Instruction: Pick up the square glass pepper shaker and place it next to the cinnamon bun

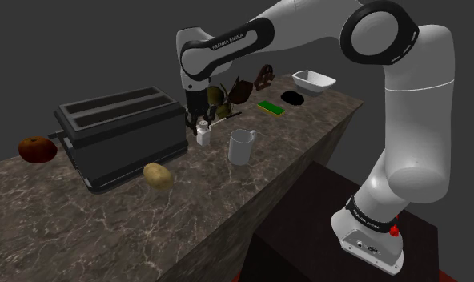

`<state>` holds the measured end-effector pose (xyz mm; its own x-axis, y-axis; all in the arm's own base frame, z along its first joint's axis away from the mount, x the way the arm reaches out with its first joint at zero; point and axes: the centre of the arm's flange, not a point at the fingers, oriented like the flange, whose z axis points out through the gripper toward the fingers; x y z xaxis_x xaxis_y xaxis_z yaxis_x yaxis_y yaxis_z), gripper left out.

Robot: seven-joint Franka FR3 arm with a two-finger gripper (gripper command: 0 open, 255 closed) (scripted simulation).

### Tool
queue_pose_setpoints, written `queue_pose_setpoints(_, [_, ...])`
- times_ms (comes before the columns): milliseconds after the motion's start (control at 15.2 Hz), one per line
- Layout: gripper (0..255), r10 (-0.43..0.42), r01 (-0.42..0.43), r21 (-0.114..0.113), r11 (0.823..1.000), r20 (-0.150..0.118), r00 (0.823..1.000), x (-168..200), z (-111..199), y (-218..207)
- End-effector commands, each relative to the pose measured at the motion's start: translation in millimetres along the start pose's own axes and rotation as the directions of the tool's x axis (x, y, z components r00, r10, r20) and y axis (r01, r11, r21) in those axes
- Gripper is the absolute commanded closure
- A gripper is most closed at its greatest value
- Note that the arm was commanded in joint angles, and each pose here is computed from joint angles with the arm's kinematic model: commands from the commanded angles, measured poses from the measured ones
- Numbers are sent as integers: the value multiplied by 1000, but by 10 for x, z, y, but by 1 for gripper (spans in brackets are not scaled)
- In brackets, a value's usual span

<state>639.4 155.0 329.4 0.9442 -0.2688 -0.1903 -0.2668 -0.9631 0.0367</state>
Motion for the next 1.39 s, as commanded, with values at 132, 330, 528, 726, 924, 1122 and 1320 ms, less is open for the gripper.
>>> queue_pose_setpoints(132, [255, 0, 0, 0, 1000, 0, 1000, -1, 2, 0])
queue_pose_setpoints(330, [255, 0, 0, 0, 1000, 0, 1000, -1, 2, 0])
queue_pose_setpoints(528, [255, 0, 0, 0, 1000, 0, 1000, -21, -101, 4])
queue_pose_setpoints(726, [255, 0, 0, 0, 1000, 0, 1000, -50, -257, 10])
queue_pose_setpoints(924, [255, 0, 0, 0, 1000, 0, 1000, -80, -412, 16])
queue_pose_setpoints(1122, [255, 0, 0, 0, 1000, 0, 1000, -111, -568, 21])
queue_pose_setpoints(1320, [255, 0, 0, 0, 1000, 0, 1000, -141, -723, 27])
